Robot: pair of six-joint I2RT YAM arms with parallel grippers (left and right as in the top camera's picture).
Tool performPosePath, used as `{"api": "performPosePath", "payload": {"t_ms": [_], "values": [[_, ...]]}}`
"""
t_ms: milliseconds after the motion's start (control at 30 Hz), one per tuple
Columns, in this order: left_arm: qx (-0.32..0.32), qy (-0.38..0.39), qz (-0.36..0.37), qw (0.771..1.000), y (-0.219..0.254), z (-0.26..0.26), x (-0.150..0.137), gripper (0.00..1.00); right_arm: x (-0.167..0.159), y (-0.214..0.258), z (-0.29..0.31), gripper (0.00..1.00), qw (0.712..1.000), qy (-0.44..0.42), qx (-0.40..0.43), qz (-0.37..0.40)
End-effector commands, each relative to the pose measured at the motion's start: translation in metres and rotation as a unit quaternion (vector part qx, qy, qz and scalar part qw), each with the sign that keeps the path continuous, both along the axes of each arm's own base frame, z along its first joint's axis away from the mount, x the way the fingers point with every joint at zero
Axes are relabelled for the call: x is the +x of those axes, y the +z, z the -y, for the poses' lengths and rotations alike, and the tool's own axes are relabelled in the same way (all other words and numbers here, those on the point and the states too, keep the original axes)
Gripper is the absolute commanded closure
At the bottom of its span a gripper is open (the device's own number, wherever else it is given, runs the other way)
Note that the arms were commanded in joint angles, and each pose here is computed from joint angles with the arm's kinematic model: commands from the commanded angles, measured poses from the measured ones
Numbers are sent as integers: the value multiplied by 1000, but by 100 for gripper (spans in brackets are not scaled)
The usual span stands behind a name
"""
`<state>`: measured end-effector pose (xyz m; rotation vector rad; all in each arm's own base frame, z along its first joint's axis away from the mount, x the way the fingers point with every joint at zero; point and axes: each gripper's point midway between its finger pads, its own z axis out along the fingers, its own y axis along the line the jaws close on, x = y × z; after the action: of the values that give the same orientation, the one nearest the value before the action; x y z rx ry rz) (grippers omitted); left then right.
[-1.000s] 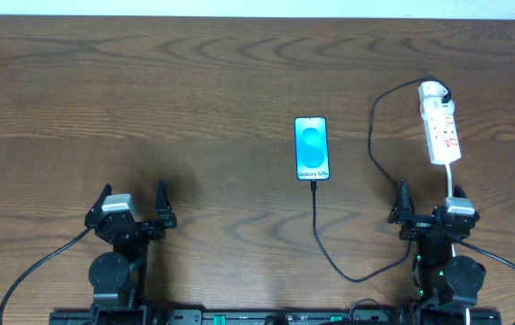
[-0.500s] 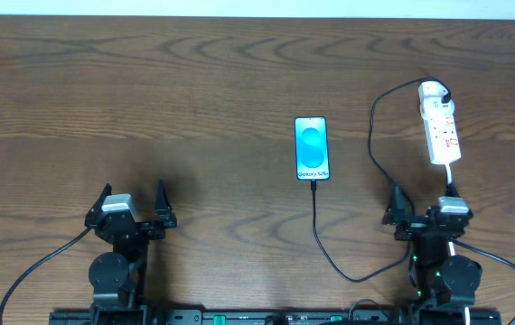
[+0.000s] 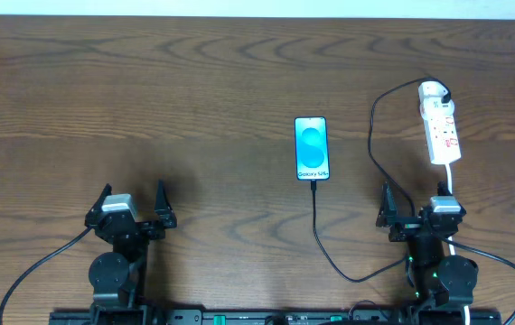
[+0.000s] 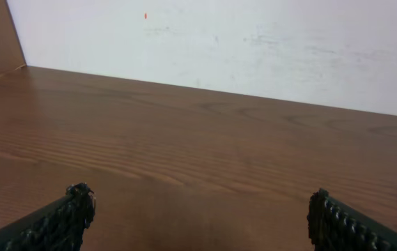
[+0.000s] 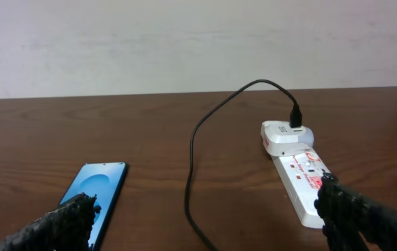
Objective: Plug charger to phone and switch on socket
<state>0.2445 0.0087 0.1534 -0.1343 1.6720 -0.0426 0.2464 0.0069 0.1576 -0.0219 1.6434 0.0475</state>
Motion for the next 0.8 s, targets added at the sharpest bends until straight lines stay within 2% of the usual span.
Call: {"api": "performPosePath", "payload": {"t_ms": [0,767], "values": [[9,5,-25,1000,-17,-2,-1,0,0,0,-3,1,1000,7,-6,0],[9,5,-25,1000,-17,-2,-1,0,0,-1,0,1,1000,-3,-6,0]]}}
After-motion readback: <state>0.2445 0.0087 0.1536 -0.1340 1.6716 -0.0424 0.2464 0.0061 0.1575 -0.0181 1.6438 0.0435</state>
